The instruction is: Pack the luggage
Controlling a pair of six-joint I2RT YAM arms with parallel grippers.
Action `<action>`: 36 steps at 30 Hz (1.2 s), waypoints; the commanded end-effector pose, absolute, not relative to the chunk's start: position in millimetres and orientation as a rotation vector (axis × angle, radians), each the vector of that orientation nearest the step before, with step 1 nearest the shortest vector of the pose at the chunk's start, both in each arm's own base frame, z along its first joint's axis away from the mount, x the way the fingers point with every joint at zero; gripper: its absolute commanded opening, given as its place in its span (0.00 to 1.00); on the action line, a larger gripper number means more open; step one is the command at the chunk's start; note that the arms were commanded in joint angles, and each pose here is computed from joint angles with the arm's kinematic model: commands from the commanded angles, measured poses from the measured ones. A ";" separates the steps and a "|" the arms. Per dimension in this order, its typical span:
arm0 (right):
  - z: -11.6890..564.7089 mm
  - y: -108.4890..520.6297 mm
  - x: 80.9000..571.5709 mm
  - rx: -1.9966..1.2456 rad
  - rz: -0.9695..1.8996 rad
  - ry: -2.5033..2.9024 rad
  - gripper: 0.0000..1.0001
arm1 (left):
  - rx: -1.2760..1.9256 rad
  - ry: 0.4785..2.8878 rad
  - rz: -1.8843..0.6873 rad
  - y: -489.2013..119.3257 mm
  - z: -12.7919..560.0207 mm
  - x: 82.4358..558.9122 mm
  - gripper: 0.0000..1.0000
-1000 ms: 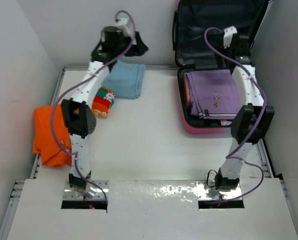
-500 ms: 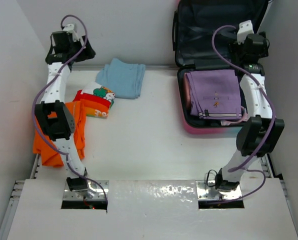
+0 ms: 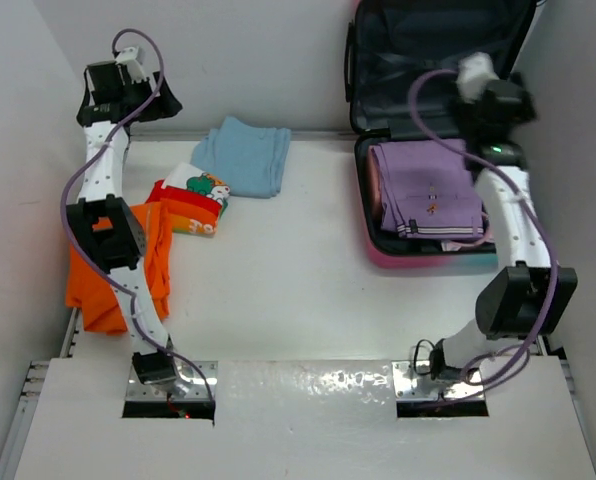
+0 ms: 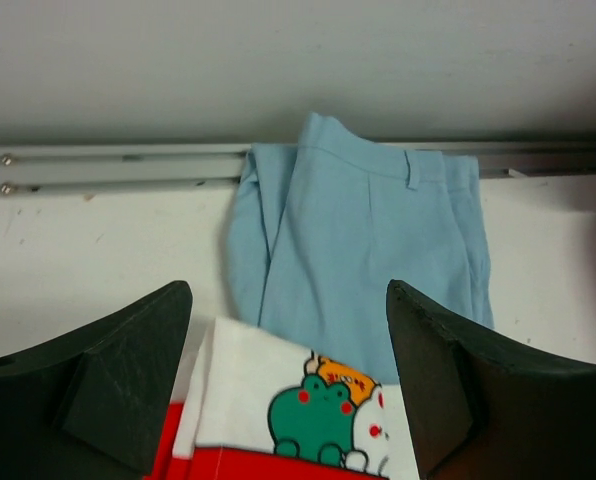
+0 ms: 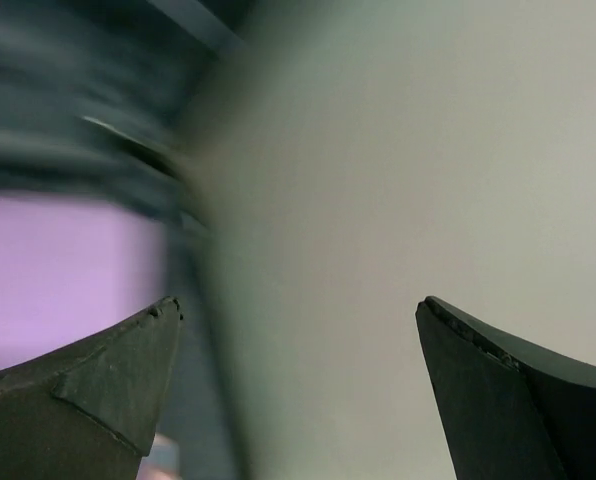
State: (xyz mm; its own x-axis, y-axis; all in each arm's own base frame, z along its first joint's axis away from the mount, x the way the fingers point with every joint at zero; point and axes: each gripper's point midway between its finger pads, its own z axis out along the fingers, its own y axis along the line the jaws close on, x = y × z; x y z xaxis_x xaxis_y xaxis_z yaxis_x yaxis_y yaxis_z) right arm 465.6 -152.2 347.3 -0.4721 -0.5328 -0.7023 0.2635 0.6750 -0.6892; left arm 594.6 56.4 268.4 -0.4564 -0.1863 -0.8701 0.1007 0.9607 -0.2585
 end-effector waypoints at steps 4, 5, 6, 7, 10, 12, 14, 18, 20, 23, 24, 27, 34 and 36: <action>362.5 122.5 499.2 -0.698 -0.462 1.706 0.99 | 0.131 2.032 -0.367 28.1 217.3 627.7 0.78; 351.1 176.4 508.5 -0.721 -0.349 1.700 0.99 | 0.139 2.031 -0.363 24.9 212.8 631.1 0.78; 344.2 201.5 515.6 -0.713 -0.272 1.704 0.99 | 0.146 2.046 -0.368 18.1 199.6 635.0 0.80; 333.2 238.1 521.1 -0.730 -0.097 1.700 0.99 | 0.117 2.041 -0.367 18.2 197.0 639.5 0.80; 276.5 320.4 568.0 -0.442 0.366 1.798 0.83 | 0.054 2.059 -0.387 18.7 174.2 641.3 0.80; 258.0 336.5 586.6 -0.268 0.490 1.809 0.69 | 0.070 2.040 -0.364 19.6 177.2 639.7 0.80; 212.2 348.9 596.1 -0.079 0.621 1.885 0.80 | 0.082 2.072 -0.360 16.5 167.2 633.9 0.80; 163.1 364.0 608.6 0.247 0.831 1.893 0.86 | 0.095 2.129 -0.337 16.6 148.7 617.3 0.80; 130.4 370.2 617.0 0.334 0.865 1.921 0.88 | 0.096 2.131 -0.324 17.8 143.7 613.1 0.80; 98.1 381.3 629.4 0.437 0.936 1.924 0.88 | 0.113 2.133 -0.356 12.5 146.4 608.7 0.80; 97.5 382.1 634.5 0.467 0.956 1.911 0.88 | 0.114 2.134 -0.360 11.8 147.3 607.4 0.80; 63.2 393.8 625.6 0.530 1.053 1.948 0.86 | 0.115 2.130 -0.341 13.7 147.5 605.3 0.80; -1.5 396.8 605.7 0.578 0.936 2.084 0.83 | 0.114 2.122 -0.335 15.4 149.0 601.9 0.80; -18.5 395.0 603.4 0.582 0.892 2.102 0.74 | 0.113 2.115 -0.341 13.9 151.1 602.7 0.80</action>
